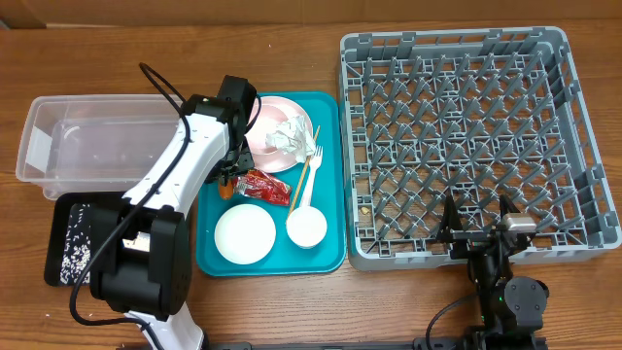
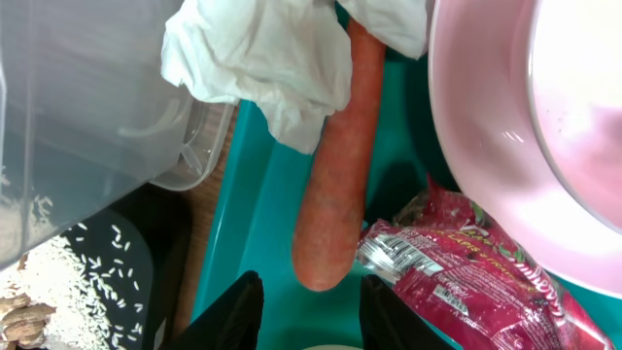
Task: Sort waste into correct bins and load items into the dishwasher
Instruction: 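Lower the left gripper around the orange carrot and close on it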
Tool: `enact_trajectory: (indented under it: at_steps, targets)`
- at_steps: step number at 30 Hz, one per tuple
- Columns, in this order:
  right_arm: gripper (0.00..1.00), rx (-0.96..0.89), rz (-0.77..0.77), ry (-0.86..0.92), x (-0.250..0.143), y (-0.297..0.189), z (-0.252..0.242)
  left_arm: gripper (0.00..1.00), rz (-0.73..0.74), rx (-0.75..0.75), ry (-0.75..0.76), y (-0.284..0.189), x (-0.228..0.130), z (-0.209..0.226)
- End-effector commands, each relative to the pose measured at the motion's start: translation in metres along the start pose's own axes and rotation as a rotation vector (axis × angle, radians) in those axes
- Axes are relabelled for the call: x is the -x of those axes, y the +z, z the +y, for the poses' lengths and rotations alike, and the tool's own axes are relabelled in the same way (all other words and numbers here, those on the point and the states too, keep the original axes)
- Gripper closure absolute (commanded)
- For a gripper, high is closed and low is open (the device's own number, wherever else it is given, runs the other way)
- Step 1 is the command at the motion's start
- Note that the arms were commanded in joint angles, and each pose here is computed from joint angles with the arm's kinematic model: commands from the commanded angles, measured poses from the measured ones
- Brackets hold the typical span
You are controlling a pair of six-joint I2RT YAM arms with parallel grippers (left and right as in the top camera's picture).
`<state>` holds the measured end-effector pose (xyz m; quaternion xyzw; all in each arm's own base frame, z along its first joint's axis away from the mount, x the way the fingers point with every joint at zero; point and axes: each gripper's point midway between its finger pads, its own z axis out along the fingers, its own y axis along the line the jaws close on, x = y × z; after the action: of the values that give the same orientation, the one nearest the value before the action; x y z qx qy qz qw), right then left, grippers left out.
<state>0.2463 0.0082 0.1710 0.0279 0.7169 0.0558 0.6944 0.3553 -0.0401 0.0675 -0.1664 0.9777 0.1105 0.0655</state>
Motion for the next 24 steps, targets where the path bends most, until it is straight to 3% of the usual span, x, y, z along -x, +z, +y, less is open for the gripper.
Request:
enact_trajectory:
  at_steps: [1,12,24]
  targets:
    - [0.0,-0.005,-0.006,-0.003,-0.001,0.0,-0.001,0.65,-0.006,0.017,0.011,0.008,0.0,0.001]
    - [0.0,-0.005,-0.006,-0.003,-0.001,0.0,-0.001,0.68,-0.048,-0.006,-0.012,0.035,0.001,-0.002]
    - [0.0,-0.005,-0.006,-0.003,-0.001,0.0,-0.001,0.65,-0.09,0.005,-0.021,0.039,0.008,-0.001]
